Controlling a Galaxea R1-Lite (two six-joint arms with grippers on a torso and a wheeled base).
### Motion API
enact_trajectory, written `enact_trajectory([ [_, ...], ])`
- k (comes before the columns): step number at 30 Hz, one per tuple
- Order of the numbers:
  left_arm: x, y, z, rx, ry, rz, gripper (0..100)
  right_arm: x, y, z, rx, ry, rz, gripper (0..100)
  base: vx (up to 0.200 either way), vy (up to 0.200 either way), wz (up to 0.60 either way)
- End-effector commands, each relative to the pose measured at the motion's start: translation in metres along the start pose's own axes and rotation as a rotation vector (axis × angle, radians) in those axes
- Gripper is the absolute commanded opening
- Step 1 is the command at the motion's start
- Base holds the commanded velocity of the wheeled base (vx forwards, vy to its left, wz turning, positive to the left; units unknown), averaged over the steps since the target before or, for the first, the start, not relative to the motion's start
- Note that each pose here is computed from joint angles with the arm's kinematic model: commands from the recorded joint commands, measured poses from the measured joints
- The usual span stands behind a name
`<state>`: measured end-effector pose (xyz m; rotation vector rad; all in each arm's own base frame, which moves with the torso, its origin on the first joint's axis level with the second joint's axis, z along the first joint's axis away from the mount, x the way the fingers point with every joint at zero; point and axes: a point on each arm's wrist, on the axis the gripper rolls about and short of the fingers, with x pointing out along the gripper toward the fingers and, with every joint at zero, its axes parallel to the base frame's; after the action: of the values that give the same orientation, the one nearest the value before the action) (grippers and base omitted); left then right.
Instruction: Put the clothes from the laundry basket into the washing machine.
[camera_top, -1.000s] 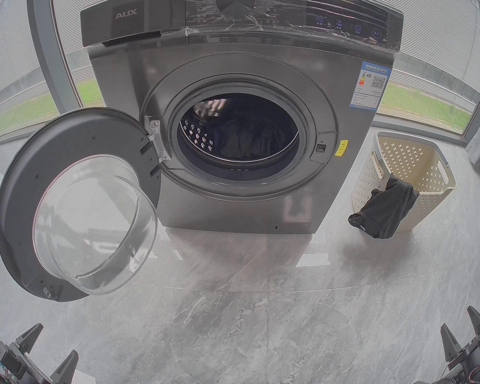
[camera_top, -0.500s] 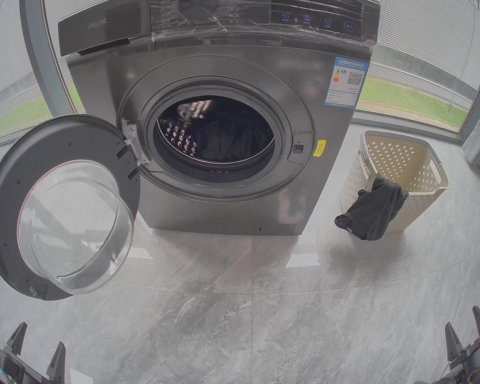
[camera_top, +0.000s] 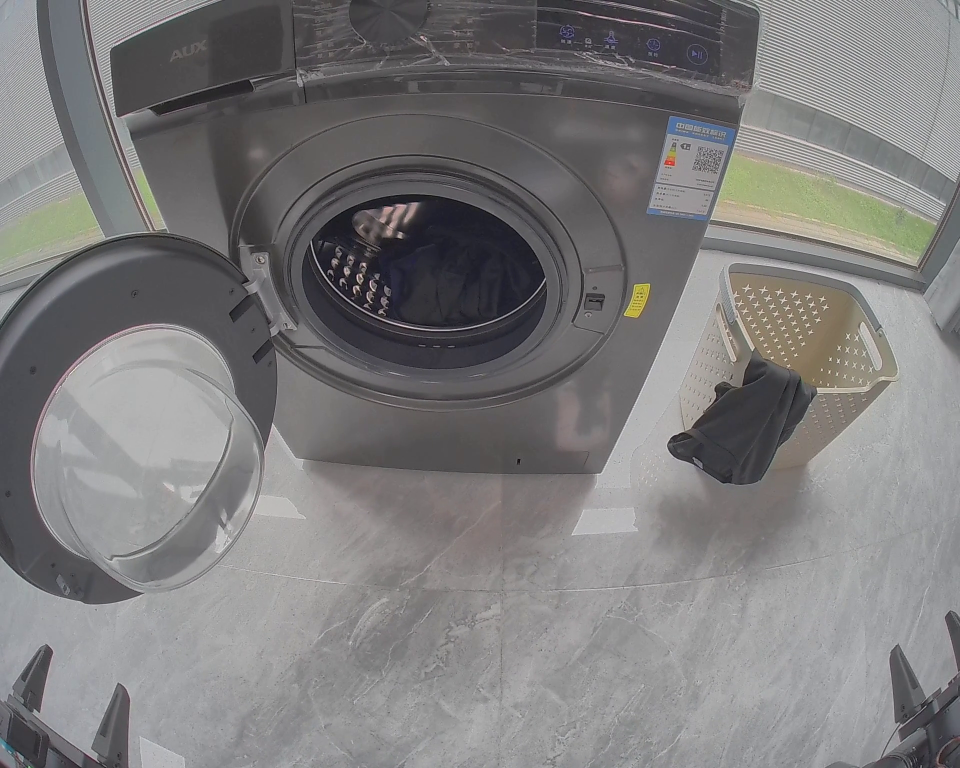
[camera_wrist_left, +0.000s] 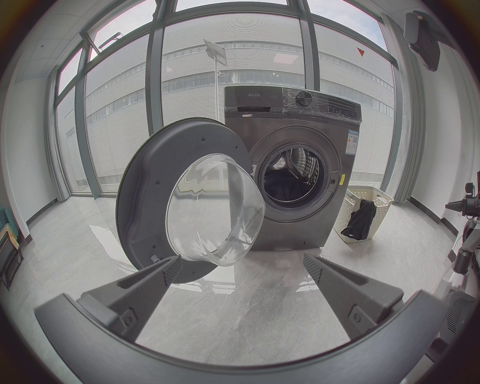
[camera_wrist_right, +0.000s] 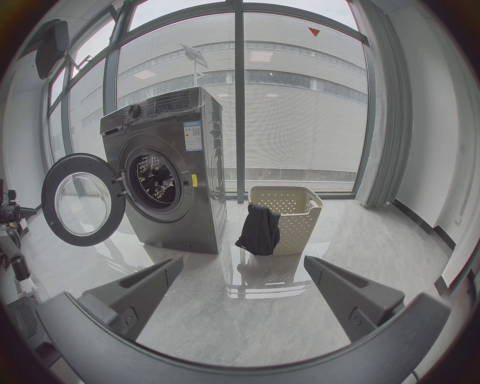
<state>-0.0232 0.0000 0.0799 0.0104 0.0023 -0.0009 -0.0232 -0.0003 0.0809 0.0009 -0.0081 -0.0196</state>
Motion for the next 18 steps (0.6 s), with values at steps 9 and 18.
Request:
enact_trajectory([
  [9,0.0007,0.0000,-0.0046,0.000,0.010,0.001,100,0.0006,0.0000,-0.0050,0.001,0.008,0.000,100,0.000,-0.200,0.00],
  [18,0.0007,0.0000,-0.0046,-0.004,0.010,0.004,100,0.0006,0.0000,-0.0050,-0.001,0.008,0.000,100,0.000,-0.200,0.00],
])
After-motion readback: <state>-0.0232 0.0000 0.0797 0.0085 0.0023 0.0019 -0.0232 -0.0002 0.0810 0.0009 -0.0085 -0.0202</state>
